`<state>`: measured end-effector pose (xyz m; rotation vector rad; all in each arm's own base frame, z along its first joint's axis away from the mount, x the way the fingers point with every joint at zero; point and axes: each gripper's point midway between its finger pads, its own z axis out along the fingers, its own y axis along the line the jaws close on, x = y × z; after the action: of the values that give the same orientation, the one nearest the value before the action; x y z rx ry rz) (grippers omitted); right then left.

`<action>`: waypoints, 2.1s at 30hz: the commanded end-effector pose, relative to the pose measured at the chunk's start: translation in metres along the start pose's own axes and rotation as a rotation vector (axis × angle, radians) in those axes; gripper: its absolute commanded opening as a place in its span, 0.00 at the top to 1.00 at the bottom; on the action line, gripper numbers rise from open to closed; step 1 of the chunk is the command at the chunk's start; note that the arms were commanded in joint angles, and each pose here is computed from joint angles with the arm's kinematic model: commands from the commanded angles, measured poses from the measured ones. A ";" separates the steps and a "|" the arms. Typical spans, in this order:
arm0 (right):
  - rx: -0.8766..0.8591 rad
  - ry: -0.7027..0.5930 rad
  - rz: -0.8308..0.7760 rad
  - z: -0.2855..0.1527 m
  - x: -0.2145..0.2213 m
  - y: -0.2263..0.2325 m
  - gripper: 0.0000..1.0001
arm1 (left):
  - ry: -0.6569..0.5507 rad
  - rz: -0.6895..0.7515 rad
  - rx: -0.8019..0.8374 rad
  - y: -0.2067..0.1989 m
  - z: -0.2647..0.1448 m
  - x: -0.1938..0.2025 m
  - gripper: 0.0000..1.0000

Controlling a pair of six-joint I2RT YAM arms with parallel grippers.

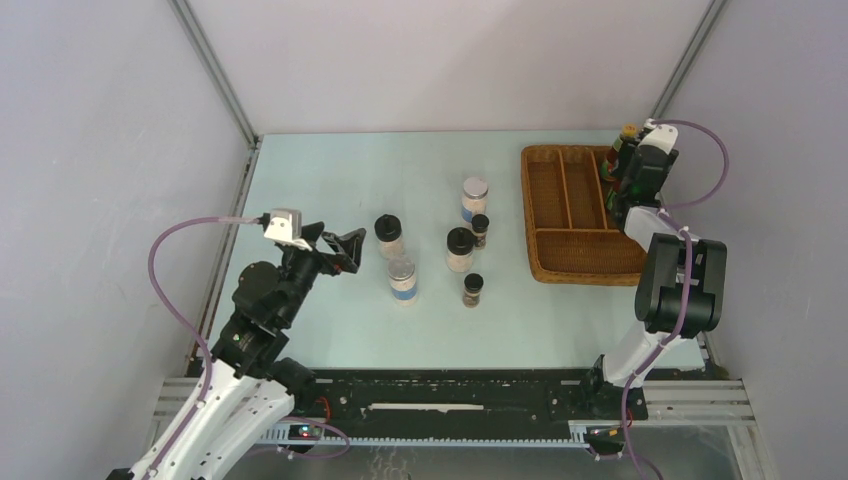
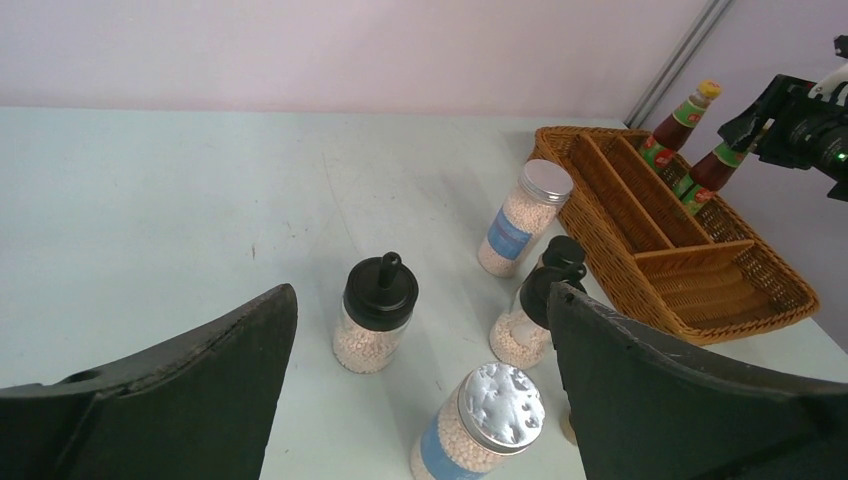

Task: Organize the condiment bottles
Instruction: Place the bottle in the storage box, then pick up the bottle from the center of the board.

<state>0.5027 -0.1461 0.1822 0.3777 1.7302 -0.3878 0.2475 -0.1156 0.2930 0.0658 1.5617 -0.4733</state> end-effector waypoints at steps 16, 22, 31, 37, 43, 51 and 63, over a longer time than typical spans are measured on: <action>0.055 -0.298 0.077 -0.057 -0.128 -0.002 0.26 | -0.038 -0.010 0.025 -0.004 -0.014 -0.012 0.00; -0.067 -0.351 0.074 -0.090 -0.155 0.037 0.23 | -0.036 -0.029 0.019 -0.003 -0.017 -0.012 0.00; -0.522 -0.237 -0.008 -0.162 -0.129 0.185 0.20 | -0.034 -0.042 0.031 -0.006 -0.019 -0.015 0.00; -0.821 -0.111 -0.038 -0.219 -0.088 0.270 0.20 | -0.031 -0.048 0.036 -0.007 -0.020 -0.013 0.00; -0.945 -0.013 -0.077 -0.247 -0.057 0.312 0.19 | -0.031 -0.039 0.031 -0.005 -0.022 -0.011 0.00; -0.938 0.135 -0.079 -0.249 -0.029 0.334 0.18 | -0.025 -0.033 0.028 -0.004 -0.021 -0.008 0.00; -0.787 0.287 -0.120 -0.227 0.010 0.324 0.17 | -0.015 -0.033 0.021 -0.003 -0.019 -0.005 0.00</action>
<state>0.4454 0.2540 0.1958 -0.3363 2.0018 0.3215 0.2288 -0.1082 0.2947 0.0457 1.5567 -0.5062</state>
